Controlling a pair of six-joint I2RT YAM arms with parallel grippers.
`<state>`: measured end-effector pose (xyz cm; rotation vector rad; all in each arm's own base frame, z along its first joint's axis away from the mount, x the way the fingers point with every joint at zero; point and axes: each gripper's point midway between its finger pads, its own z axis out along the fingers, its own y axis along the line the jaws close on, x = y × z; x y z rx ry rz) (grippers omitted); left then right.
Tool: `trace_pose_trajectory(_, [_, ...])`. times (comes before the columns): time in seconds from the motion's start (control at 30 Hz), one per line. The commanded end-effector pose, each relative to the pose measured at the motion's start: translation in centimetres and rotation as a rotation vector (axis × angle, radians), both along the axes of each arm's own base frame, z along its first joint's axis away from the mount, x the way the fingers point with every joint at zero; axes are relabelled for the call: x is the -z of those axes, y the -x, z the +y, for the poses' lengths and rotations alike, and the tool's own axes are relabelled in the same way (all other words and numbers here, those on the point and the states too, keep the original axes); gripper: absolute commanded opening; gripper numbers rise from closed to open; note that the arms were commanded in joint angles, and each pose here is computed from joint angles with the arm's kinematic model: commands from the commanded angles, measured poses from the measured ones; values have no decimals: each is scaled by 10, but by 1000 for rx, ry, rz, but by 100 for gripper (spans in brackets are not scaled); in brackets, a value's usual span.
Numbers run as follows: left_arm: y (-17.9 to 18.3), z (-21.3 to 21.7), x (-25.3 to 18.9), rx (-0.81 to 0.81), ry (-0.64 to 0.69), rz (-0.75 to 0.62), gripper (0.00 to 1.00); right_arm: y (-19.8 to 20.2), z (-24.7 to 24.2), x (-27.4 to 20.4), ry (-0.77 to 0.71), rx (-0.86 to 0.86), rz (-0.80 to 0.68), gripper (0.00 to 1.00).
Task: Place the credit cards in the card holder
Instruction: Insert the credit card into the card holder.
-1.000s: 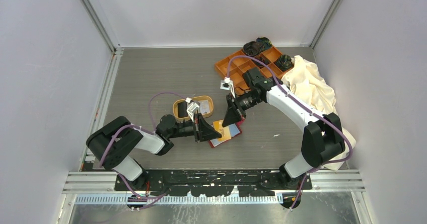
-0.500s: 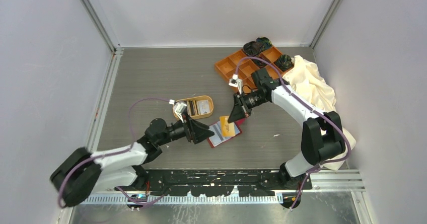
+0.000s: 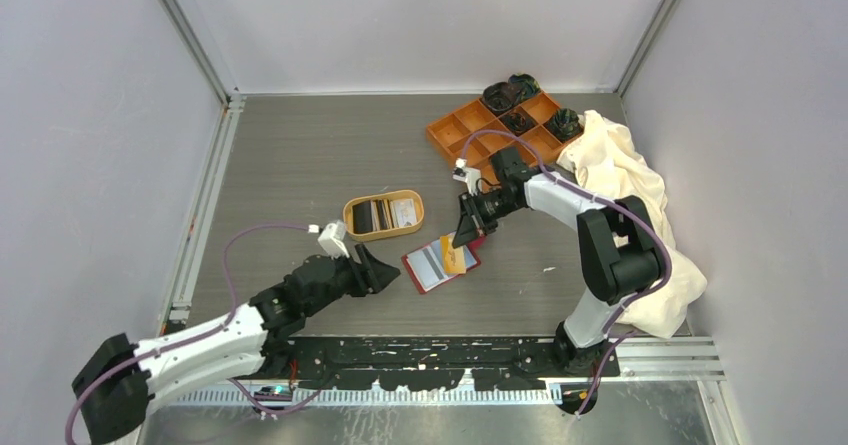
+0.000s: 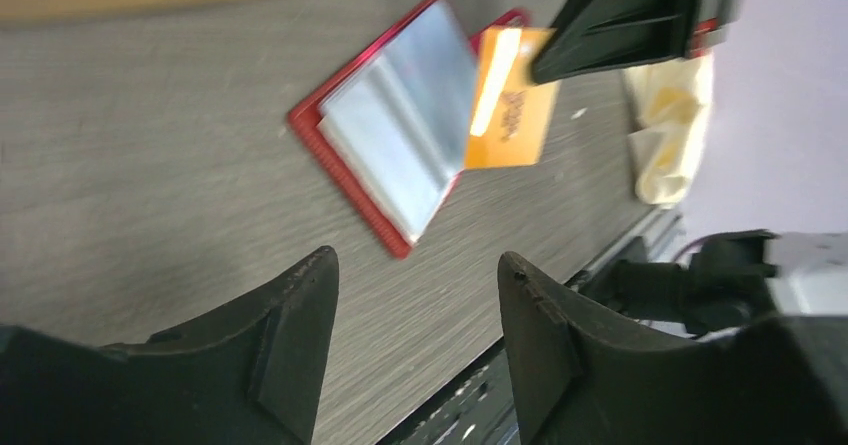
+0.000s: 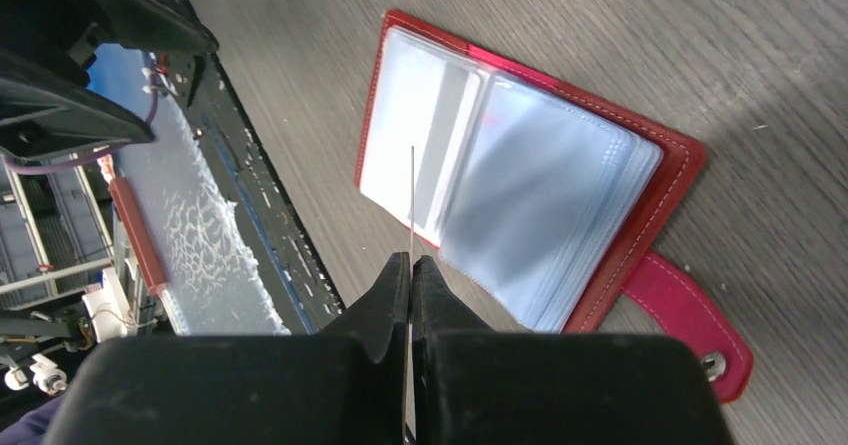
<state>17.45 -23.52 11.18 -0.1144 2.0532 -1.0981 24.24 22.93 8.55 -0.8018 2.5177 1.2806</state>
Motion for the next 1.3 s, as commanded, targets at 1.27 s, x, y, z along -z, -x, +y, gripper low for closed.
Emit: trace_pose_trajectory(1.27, [-27,-41,91,-176,-413,242,33,-18,11,33,59,36,68,1])
